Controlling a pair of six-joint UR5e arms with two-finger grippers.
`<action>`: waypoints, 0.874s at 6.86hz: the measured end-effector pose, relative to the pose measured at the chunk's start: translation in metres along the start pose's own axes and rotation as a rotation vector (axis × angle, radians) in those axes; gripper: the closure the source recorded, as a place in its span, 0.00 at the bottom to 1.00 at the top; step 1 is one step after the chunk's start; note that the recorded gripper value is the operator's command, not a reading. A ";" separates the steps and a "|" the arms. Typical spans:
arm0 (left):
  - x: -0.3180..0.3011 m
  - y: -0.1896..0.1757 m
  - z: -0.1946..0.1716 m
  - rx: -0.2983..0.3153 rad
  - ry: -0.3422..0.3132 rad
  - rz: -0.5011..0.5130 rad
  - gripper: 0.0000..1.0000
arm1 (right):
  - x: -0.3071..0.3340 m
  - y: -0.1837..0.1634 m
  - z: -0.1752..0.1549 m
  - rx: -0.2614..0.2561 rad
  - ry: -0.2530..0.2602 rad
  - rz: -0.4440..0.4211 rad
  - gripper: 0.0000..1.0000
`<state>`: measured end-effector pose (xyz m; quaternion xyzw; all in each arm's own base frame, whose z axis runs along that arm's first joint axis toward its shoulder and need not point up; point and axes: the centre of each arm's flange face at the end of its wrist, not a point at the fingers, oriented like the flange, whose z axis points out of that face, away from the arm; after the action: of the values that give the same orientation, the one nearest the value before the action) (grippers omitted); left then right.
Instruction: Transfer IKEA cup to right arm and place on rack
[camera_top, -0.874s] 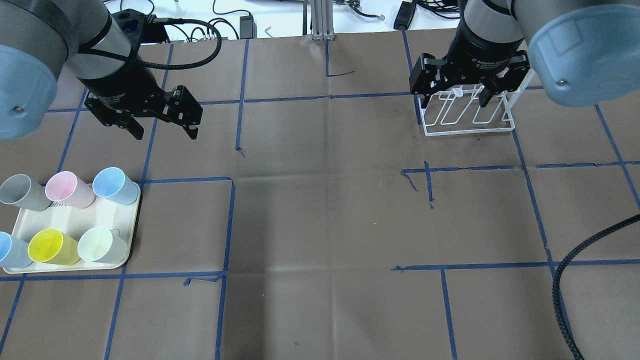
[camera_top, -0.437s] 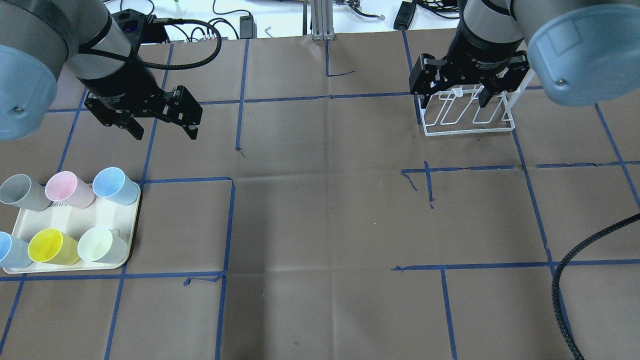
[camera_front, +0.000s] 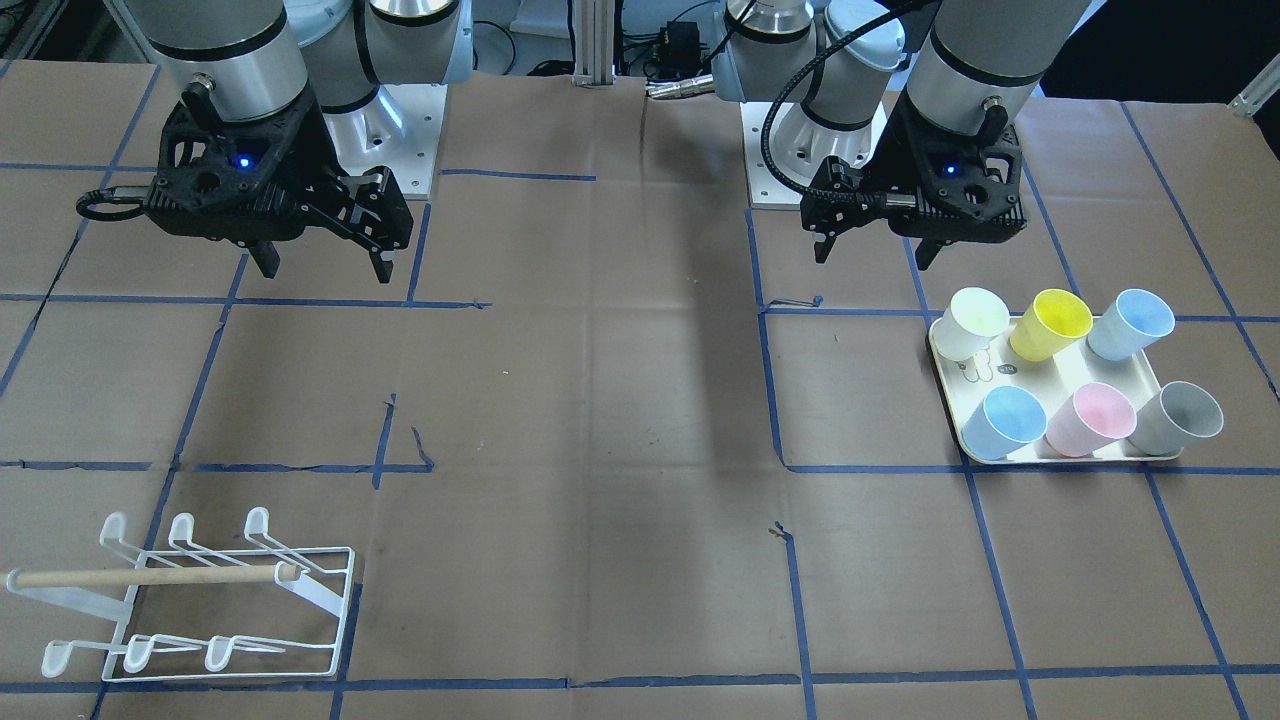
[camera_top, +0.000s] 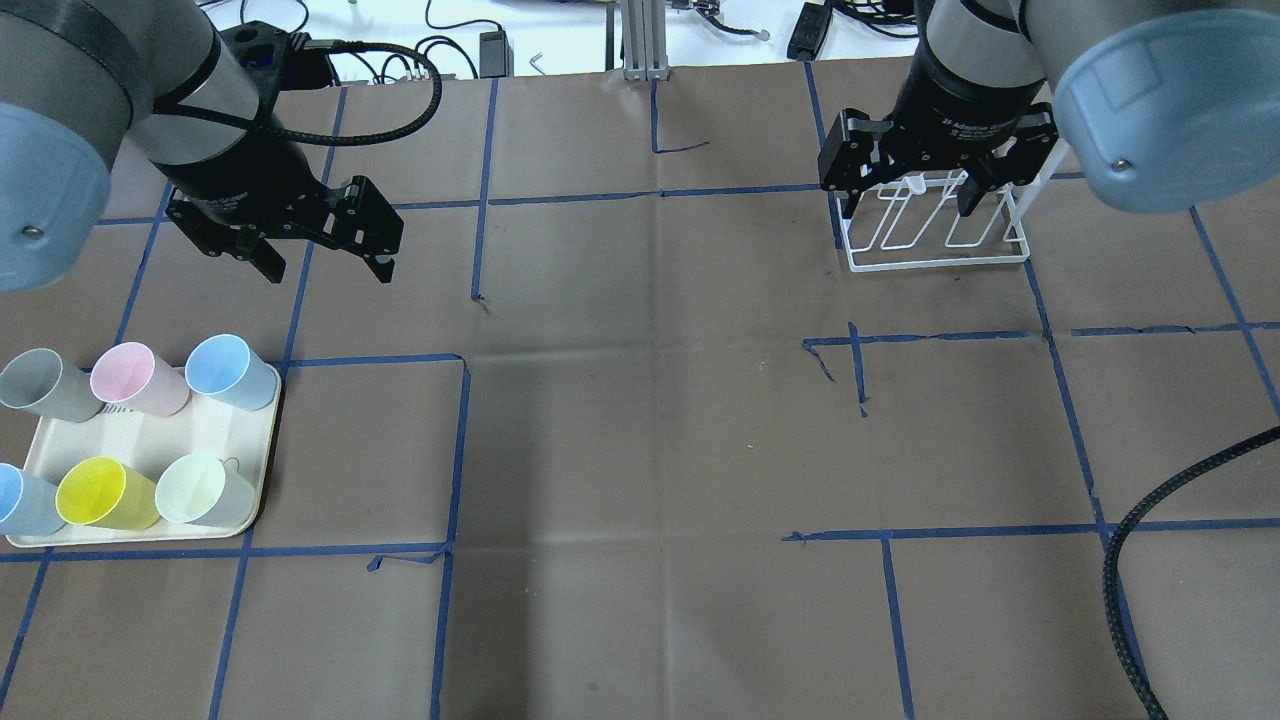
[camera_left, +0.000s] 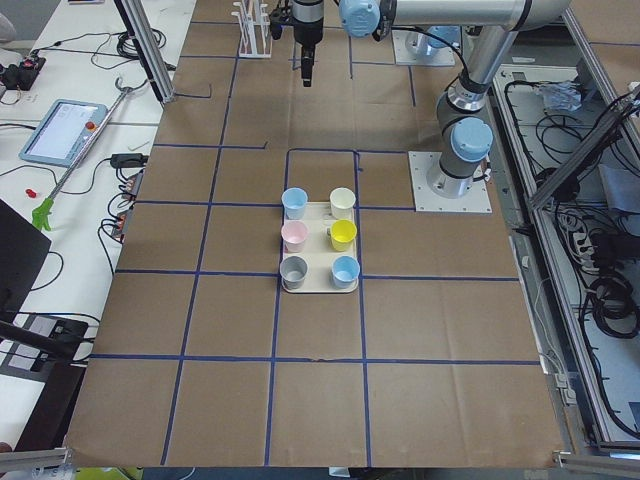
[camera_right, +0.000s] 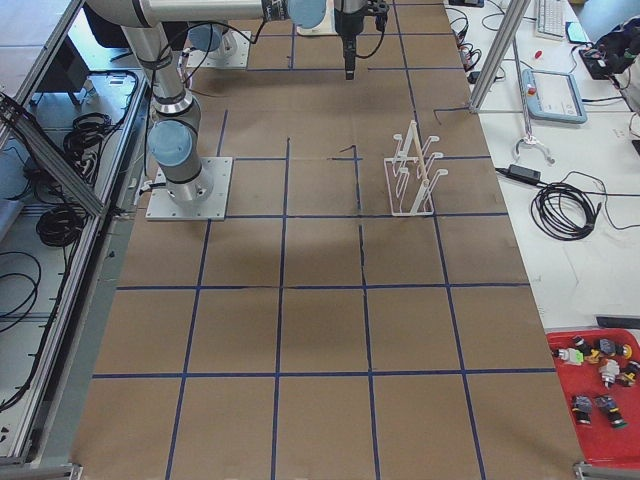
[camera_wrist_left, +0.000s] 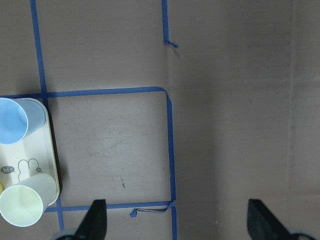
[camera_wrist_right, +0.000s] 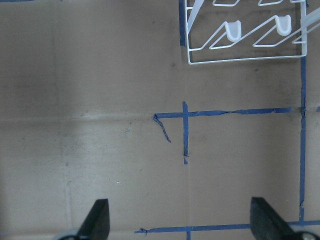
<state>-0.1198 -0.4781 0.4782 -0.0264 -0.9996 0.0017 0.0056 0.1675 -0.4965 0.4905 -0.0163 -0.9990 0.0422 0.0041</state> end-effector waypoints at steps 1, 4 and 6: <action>0.000 0.002 0.001 0.001 0.000 0.001 0.00 | 0.000 0.000 0.000 -0.001 0.000 0.000 0.00; -0.009 0.002 0.002 -0.002 -0.008 0.012 0.00 | 0.000 0.001 0.002 -0.003 -0.003 0.000 0.00; -0.046 -0.003 0.003 -0.005 -0.012 0.029 0.00 | 0.000 0.001 0.005 -0.006 -0.001 0.000 0.00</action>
<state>-0.0736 -0.4837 0.4745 -0.0407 -0.9992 -0.0005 -0.0007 0.1676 -0.4958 0.4854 -0.0162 -0.9991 0.0391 0.0034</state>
